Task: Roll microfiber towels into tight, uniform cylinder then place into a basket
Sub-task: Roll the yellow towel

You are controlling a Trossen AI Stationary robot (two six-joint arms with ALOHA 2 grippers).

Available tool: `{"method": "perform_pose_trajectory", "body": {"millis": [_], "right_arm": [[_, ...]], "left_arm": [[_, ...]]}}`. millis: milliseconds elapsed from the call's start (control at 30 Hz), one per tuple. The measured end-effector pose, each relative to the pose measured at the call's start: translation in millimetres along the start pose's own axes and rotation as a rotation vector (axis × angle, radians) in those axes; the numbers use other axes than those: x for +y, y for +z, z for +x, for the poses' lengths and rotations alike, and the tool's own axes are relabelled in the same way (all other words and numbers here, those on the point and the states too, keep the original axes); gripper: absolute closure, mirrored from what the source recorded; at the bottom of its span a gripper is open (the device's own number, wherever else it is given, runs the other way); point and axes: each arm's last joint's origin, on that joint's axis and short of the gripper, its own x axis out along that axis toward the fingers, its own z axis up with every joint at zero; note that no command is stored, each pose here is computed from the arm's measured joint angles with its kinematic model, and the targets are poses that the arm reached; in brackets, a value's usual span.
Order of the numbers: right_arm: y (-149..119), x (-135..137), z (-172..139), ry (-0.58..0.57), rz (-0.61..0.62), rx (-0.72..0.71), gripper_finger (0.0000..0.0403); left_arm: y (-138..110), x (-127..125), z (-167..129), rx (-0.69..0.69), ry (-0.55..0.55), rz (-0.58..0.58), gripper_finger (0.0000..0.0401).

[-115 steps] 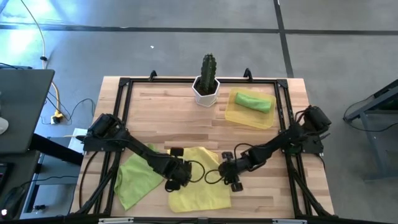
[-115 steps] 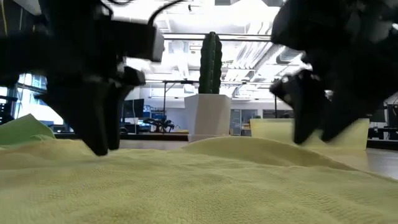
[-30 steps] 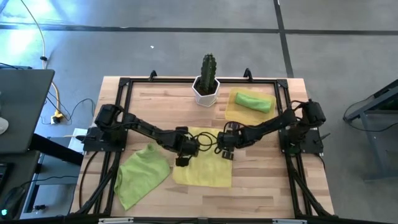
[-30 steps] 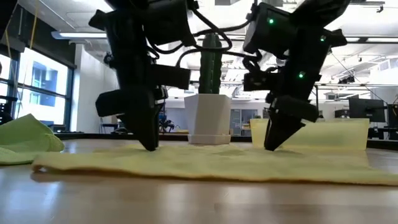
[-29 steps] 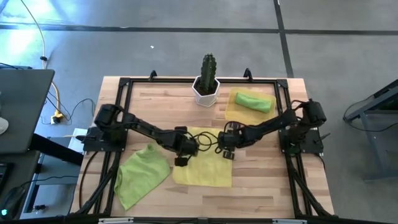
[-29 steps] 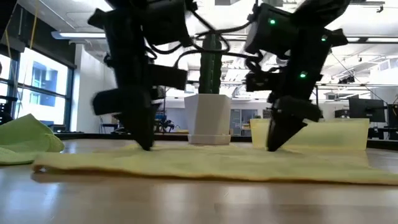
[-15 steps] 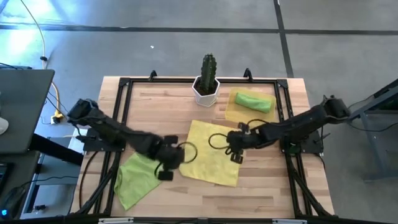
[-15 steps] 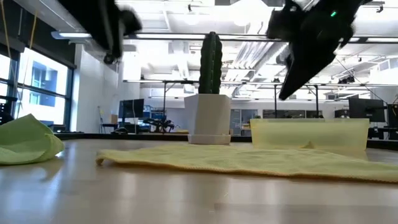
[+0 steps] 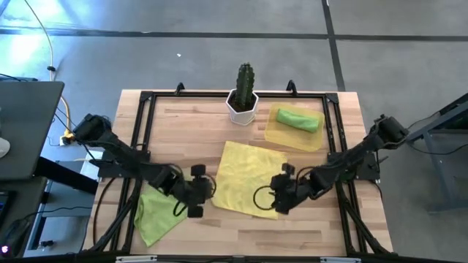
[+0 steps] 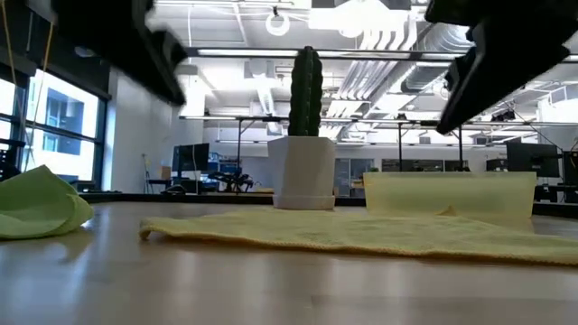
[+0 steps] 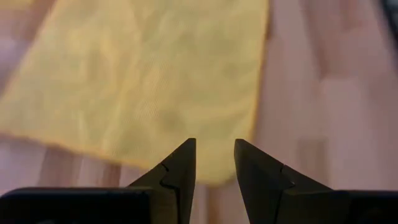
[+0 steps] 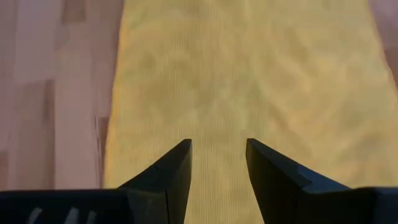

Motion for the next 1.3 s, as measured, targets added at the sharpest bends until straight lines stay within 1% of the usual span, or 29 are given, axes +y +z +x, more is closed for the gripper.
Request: {"method": "perform_pose_trajectory", "body": {"millis": [33, 133, 200, 267, 367, 467, 533, 567, 600, 667, 767, 867, 1000, 1300], "right_arm": [[-5, 1, -1, -0.020, -0.006, 0.018, 0.0258], [-10, 4, 5, -0.067, 0.021, 0.013, 0.0258], [-16, 6, 6, -0.090, 0.021, 0.029, 0.0258], [-15, 13, 13, -0.069, 0.037, 0.007, 0.0258], [-21, 21, 22, -0.051, -0.035, 0.002, 0.0258], [-28, 29, 33, -0.043, -0.130, 0.012, 0.0258], [-31, 35, 43, -0.018, -0.131, 0.015, 0.0258], [-34, 36, 46, -0.013, -0.135, 0.040, 0.0258], [-36, 38, 49, 0.010, -0.134, 0.057, 0.0258], [-39, 45, 56, 0.084, -0.121, 0.077, 0.0258], [-42, 54, 59, 0.144, -0.118, 0.058, 0.0258], [-46, 59, 57, 0.153, -0.138, 0.056, 0.0258], [-47, 58, 56, 0.148, -0.139, 0.066, 0.0258], [-58, 68, 49, 0.204, -0.185, 0.100, 0.0258]], "left_arm": [[-4, 6, 7, -0.013, -0.020, -0.004, 0.0300], [-6, 23, 24, -0.149, -0.155, -0.036, 0.0300], [-11, 33, 33, -0.206, -0.215, -0.045, 0.0300], [-19, 43, 40, -0.208, -0.239, -0.066, 0.0300], [-25, 46, 44, -0.200, -0.257, -0.052, 0.0300], [-33, 43, 50, -0.156, -0.255, -0.002, 0.0299], [-37, 37, 52, -0.134, -0.271, 0.034, 0.0299], [-40, 34, 54, -0.125, -0.285, 0.056, 0.0299], [-42, 29, 59, -0.114, -0.299, 0.078, 0.0299], [-54, 25, 64, -0.038, -0.300, 0.111, 0.0299], [-58, 18, 71, -0.025, -0.310, 0.130, 0.0299], [-63, 15, 78, 0.004, -0.295, 0.142, 0.0299], [-65, 13, 85, 0.019, -0.292, 0.135, 0.0299], [-68, 7, 85, 0.058, -0.316, -0.017, 0.0299]]}}
